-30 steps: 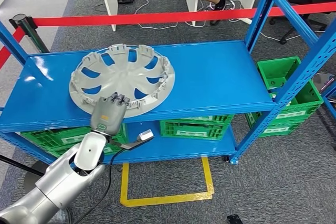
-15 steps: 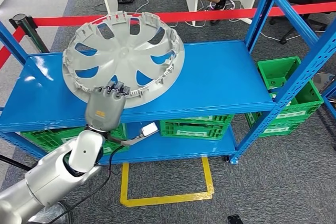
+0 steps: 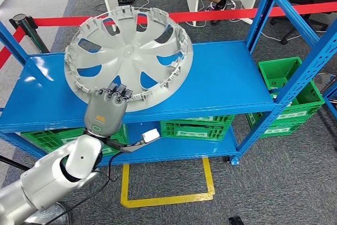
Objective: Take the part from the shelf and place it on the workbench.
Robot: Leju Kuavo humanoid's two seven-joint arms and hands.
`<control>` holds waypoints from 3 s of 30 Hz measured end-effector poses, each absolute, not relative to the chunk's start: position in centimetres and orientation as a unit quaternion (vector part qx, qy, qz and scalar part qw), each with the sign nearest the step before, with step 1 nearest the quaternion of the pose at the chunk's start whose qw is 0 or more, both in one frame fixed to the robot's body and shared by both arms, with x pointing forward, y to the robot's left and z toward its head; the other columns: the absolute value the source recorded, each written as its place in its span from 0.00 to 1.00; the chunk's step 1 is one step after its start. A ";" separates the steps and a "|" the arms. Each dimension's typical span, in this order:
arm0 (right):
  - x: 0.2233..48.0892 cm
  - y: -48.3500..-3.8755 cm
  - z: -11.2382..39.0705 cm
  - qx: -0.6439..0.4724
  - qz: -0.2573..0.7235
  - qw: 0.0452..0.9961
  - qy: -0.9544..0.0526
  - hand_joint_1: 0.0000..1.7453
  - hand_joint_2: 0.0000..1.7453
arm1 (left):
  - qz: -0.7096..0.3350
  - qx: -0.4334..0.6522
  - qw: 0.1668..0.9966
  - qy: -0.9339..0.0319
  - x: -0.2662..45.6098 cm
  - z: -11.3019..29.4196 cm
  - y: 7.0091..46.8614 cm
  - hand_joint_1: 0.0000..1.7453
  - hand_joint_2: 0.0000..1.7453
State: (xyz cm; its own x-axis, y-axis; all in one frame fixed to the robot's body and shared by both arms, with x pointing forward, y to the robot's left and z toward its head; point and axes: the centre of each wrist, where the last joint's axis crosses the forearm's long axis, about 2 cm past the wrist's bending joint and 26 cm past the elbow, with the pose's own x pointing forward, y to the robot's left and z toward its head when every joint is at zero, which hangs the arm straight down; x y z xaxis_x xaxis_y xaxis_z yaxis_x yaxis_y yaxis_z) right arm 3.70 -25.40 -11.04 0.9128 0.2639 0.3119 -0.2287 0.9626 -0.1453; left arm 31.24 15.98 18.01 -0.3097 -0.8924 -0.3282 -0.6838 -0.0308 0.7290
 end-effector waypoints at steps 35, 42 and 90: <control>3.7 -24.5 -11.0 -0.044 0.118 0.978 -0.163 0.00 0.00 | -0.433 0.552 0.145 -0.698 30.2 17.2 17.3 1.00 1.00; 3.7 -24.5 -11.0 -0.044 0.118 0.979 -0.163 0.00 0.00 | -0.439 0.549 0.143 -0.696 30.1 17.0 17.5 1.00 1.00; 4.4 -20.6 -10.4 -0.067 0.124 0.977 -0.163 0.00 0.00 | -0.449 0.573 0.189 -0.659 29.7 15.4 23.5 1.00 1.00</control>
